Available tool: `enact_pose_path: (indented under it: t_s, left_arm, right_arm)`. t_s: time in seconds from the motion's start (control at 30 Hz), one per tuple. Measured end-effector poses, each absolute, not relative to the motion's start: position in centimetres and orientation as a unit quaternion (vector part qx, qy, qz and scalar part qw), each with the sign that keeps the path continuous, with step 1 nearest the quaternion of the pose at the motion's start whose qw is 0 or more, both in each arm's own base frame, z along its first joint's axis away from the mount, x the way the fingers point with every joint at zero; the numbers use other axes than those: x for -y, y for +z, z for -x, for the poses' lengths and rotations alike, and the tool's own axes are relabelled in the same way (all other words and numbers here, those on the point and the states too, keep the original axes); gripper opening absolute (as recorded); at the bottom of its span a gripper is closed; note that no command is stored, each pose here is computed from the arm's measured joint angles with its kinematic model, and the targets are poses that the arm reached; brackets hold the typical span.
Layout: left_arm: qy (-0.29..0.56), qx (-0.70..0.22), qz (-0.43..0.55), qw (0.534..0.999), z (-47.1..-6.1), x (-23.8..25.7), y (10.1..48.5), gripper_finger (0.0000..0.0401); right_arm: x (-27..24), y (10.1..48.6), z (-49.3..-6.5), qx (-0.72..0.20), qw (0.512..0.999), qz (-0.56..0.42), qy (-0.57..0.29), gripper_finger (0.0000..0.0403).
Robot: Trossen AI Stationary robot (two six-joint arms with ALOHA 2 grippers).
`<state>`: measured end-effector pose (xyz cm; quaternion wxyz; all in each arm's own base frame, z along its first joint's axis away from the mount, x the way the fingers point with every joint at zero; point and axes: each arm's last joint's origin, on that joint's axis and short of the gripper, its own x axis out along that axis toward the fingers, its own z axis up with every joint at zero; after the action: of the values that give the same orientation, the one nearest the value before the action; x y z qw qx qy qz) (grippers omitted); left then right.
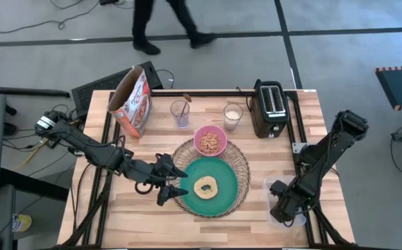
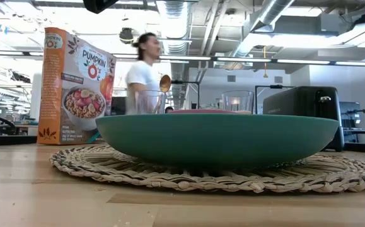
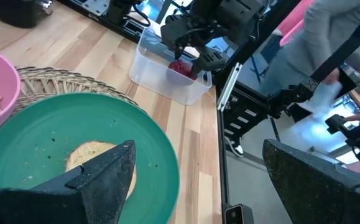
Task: Arrange a breakfast setting
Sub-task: Put the red apple to the top right of the green plate
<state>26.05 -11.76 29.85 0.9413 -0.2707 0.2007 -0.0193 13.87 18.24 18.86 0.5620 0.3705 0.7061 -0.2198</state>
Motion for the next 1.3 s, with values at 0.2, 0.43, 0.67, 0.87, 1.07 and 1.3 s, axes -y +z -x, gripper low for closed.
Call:
enact_pose_path:
  t_s: [0.2,0.43,0.67,0.87,1.07,1.3]
  left_arm:
    - [-0.019,-0.2,0.267,0.943,-26.0,11.8,29.9,0.0336]
    - [-0.019,-0.2,0.267,0.943,-26.0,11.8,29.9,0.0336]
    - [-0.019,-0.2,0.267,0.943,-26.1,11.8,29.8,0.0336]
    - [-0.018,-0.205,0.261,0.943,-26.0,11.7,29.7,0.0336]
    - [-0.018,-0.206,0.255,0.944,-26.0,11.7,29.7,0.0336]
    - [-0.017,-0.206,0.255,0.945,-26.0,11.6,29.7,0.0336]
  right_arm:
    - [-18.8,17.6,-14.3,-0.714,0.557,-0.358,-0.229,0.0368]
    - [-19.4,16.3,-14.7,-0.719,0.557,-0.342,-0.235,0.036]
    - [-19.4,16.4,-14.6,-0.72,0.558,-0.341,-0.234,0.0303]
    - [-19.0,17.4,-14.4,-0.707,0.57,-0.353,-0.227,0.0302]
    - [-18.0,19.6,-14.5,-0.692,0.58,-0.381,-0.199,0.0303]
    - [-16.0,24.7,-14.9,-0.657,0.628,-0.388,-0.149,0.0303]
